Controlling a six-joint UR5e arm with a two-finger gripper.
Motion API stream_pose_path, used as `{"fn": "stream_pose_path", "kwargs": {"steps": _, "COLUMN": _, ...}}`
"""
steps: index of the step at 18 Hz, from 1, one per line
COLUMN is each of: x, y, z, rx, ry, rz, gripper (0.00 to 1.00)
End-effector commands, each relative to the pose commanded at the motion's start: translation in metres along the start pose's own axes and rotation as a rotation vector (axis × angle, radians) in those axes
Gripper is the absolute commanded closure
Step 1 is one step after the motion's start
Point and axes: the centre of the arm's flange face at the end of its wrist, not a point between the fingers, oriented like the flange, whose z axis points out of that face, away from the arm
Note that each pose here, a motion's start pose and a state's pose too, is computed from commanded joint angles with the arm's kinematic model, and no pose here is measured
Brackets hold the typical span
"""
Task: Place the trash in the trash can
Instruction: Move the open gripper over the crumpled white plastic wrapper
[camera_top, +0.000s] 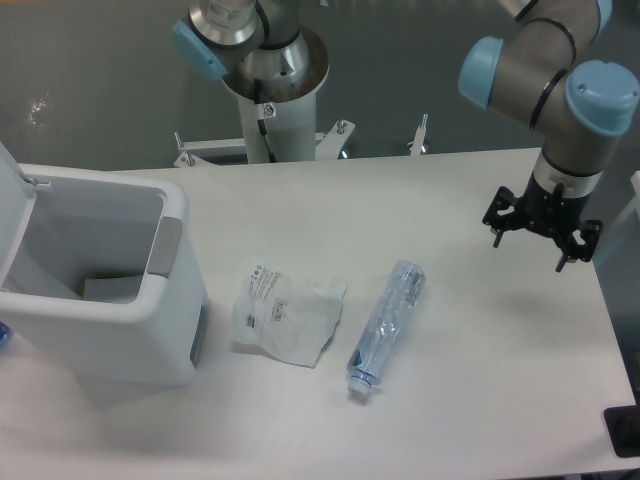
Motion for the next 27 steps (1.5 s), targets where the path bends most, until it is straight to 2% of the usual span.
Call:
{"fn": "stream_pose_path", "kwargs": {"steps": 10, "x": 0.023, "y": -0.003, "z": 0.006, "rx": -0.002, "ry": 0.029, "rz": 0.003, "gripper": 0.0}}
{"fn": "stream_pose_path", "kwargs": {"steps": 15, "x": 0.06, "y": 0.001, "z": 0.011, "rx": 0.001, "ry": 0.045, "rz": 0.01, "gripper": 0.0}}
{"fn": "stream_pose_path", "kwargs": {"steps": 17, "x": 0.073, "y": -0.014, "z": 0.006, "rx": 0.007, "ry": 0.041, "rz": -0.002, "gripper": 0.0}}
{"fn": "stream_pose_path", "kwargs": {"steps": 22, "x": 0.102, "y": -0.055, "z": 0.019, "rx": -0.004, "ry": 0.066, "rz": -0.036, "gripper": 0.0}}
{"fn": "stream_pose_path", "kwargs": {"steps": 25, "x": 0.112, "y": -0.07, "z": 0.034, "rx": -0.007, "ry": 0.098, "rz": -0.122, "gripper": 0.0}}
{"fn": "stream_pose_path", "kwargs": {"steps": 27, "x": 0.132, "y": -0.098, "z": 0.045, "rx": -0.02, "ry": 0.117, "rz": -0.122, "gripper": 0.0}}
